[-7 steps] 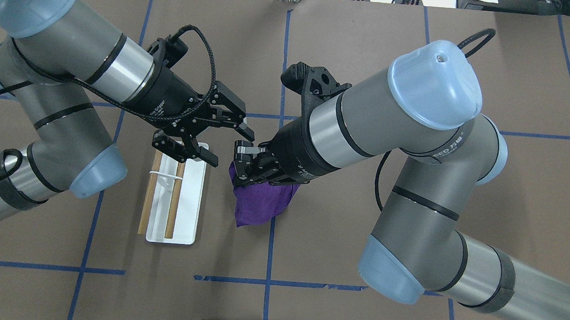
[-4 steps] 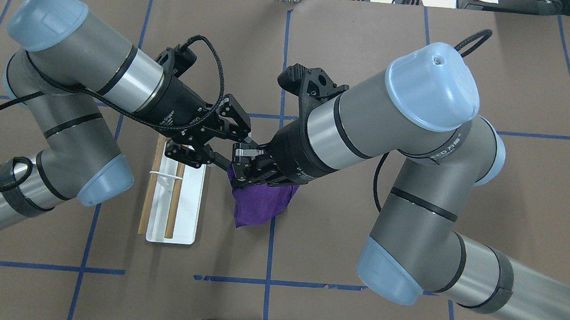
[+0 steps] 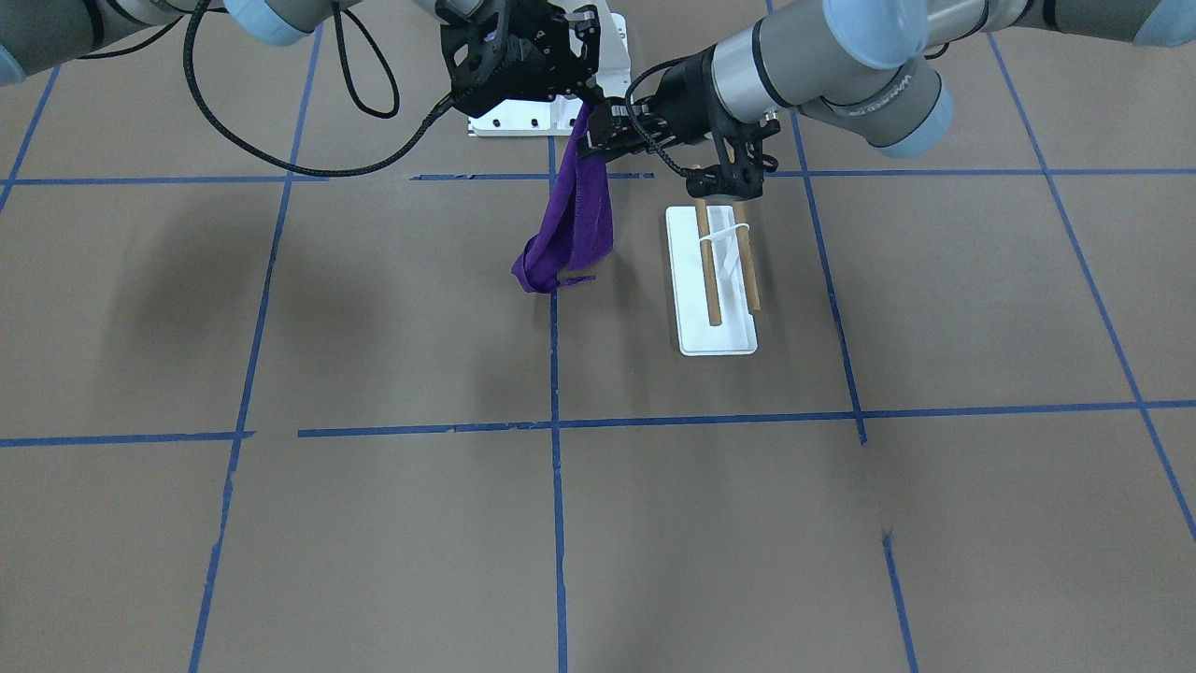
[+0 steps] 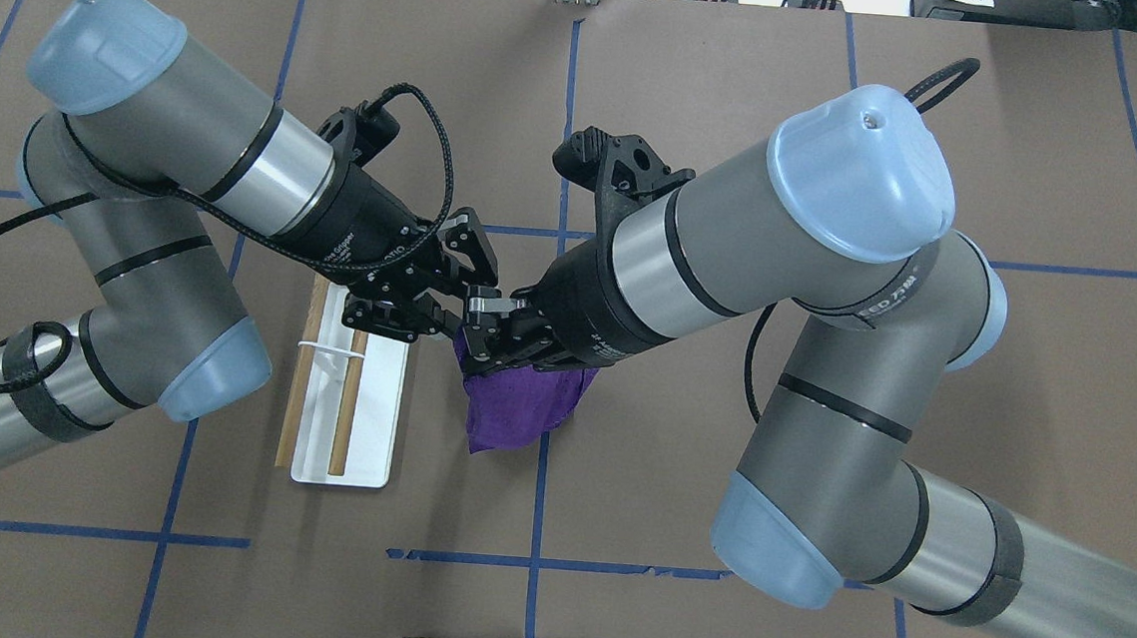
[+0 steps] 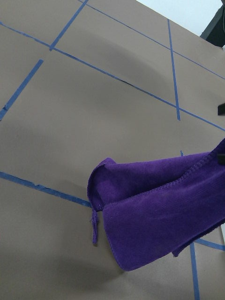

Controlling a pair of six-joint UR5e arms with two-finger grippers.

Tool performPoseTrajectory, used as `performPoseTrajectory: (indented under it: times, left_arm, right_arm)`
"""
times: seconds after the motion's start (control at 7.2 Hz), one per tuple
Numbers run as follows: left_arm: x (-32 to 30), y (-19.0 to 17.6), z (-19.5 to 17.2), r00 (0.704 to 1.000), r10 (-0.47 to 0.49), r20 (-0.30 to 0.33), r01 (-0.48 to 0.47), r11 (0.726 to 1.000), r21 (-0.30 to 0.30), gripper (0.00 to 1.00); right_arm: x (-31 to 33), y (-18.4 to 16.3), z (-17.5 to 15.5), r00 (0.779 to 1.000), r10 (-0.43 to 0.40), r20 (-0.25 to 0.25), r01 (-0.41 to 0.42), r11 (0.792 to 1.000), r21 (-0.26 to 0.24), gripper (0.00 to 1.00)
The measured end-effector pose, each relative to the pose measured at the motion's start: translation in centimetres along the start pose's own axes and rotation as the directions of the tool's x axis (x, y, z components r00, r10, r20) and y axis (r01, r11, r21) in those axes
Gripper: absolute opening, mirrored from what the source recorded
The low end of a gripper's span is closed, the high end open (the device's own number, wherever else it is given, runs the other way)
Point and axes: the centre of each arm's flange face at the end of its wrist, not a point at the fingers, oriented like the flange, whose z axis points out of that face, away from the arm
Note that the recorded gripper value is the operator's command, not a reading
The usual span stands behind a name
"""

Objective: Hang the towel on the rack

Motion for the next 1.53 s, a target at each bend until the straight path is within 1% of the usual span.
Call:
performPoseTrajectory:
  times: [0.14,0.42,0.83,0.97,1.11,1.53]
  left_arm:
    - [0.03,0.16,0.12,1.0,0.001,0.0,-0.001,1.0,-0.003,0.41]
    - [-0.02,0.47,0.53,1.0,0.001,0.002,-0.001,1.0,-0.011,0.0]
    - [-0.09,0.68,0.82,1.0,0.002,0.004,-0.002,1.0,-0.018,0.0]
    - [-0.1,0.74,0.81,1.0,0.001,0.004,-0.001,1.0,-0.018,0.0]
    - [-0.08,0.8,0.77,1.0,0.001,0.004,-0.001,1.0,-0.019,0.0]
    - [-0.2,0.78,0.75,1.0,-0.001,0.005,0.001,1.0,-0.017,0.0]
  right_arm:
    - [0.0,0.0,0.0,1.0,0.0,0.0,0.0,1.0,0.0,0.0]
    - [0.05,0.0,0.01,1.0,0.0,0.0,0.0,1.0,-0.001,0.0]
    - [0.22,0.0,0.05,1.0,0.002,-0.003,-0.002,1.0,-0.001,0.0]
    - [0.34,0.03,0.03,1.0,0.002,-0.003,-0.002,1.0,-0.002,0.6]
    - [0.47,0.07,0.0,1.0,0.002,-0.003,-0.003,1.0,-0.002,1.0]
    - [0.74,0.37,-0.41,1.0,0.003,0.0,-0.003,1.0,0.0,1.0]
